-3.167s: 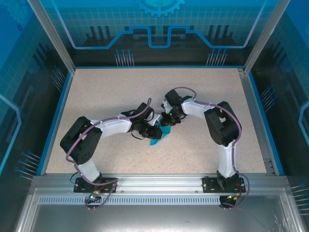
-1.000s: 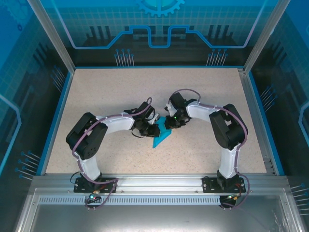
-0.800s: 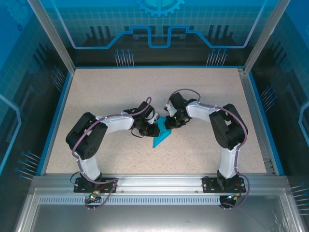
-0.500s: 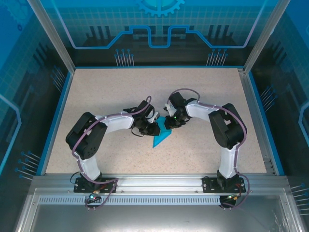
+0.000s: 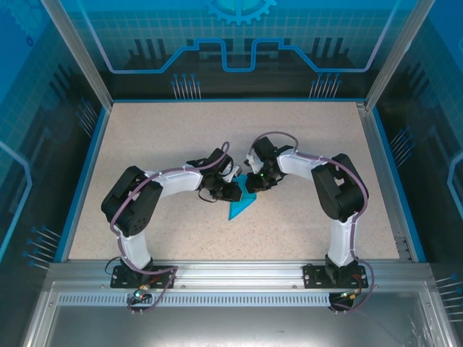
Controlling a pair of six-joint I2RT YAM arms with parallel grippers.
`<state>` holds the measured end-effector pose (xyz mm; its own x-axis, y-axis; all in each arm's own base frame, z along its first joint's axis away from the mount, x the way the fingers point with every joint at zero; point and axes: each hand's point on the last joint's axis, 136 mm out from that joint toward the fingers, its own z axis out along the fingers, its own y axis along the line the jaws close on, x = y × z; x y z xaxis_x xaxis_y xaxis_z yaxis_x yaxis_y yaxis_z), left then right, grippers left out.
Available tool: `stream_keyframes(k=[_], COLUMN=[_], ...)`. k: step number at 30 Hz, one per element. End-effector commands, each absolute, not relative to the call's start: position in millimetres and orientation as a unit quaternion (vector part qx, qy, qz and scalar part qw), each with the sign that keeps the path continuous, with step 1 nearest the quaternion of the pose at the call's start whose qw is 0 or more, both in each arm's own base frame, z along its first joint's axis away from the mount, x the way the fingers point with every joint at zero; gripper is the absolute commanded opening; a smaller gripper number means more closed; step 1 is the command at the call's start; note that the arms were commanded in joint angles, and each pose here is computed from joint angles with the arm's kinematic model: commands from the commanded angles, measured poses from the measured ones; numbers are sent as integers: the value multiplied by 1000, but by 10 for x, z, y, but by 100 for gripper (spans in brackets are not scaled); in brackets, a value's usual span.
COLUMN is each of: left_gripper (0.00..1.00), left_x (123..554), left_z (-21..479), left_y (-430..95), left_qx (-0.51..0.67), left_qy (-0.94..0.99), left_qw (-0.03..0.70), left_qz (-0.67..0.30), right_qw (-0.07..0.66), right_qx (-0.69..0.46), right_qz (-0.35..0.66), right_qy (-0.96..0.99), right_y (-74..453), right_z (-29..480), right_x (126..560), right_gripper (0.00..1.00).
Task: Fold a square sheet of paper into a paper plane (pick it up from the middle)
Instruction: Third fold the triangle at the center of the table.
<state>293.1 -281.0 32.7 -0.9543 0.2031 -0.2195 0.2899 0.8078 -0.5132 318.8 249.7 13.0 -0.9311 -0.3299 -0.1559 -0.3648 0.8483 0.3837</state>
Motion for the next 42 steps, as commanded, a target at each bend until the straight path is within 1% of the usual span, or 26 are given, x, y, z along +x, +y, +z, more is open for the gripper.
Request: stream_keyframes(k=[1,15,28,36,42], left_gripper=[18,17,17,16,15], left_x=[2908,3018,2965,2953,2956], left_z=[230,173,9,35,174], left_y=[-2727,-2703,-2632,-2622,-2655], left_qx=[123,129,117,114,113], left_qy=[953,956,962,962,956], left_qw=[71,90,79,81,97], left_qz=[-269,-249,-235,-236,-254], right_qw=[22,21,18,17,16], right_qx=[-185,-179,-174,-171,-172], right_qz=[198,200,201,196,194], right_qy=[962,963,964,965,966], right_y=[2477,2461,2470,2441,2433], right_z=[-12,-8,-24,-45,-55], right_x=[3114,3096,3095,3078,3070], right_gripper=[17,17,18,18,18])
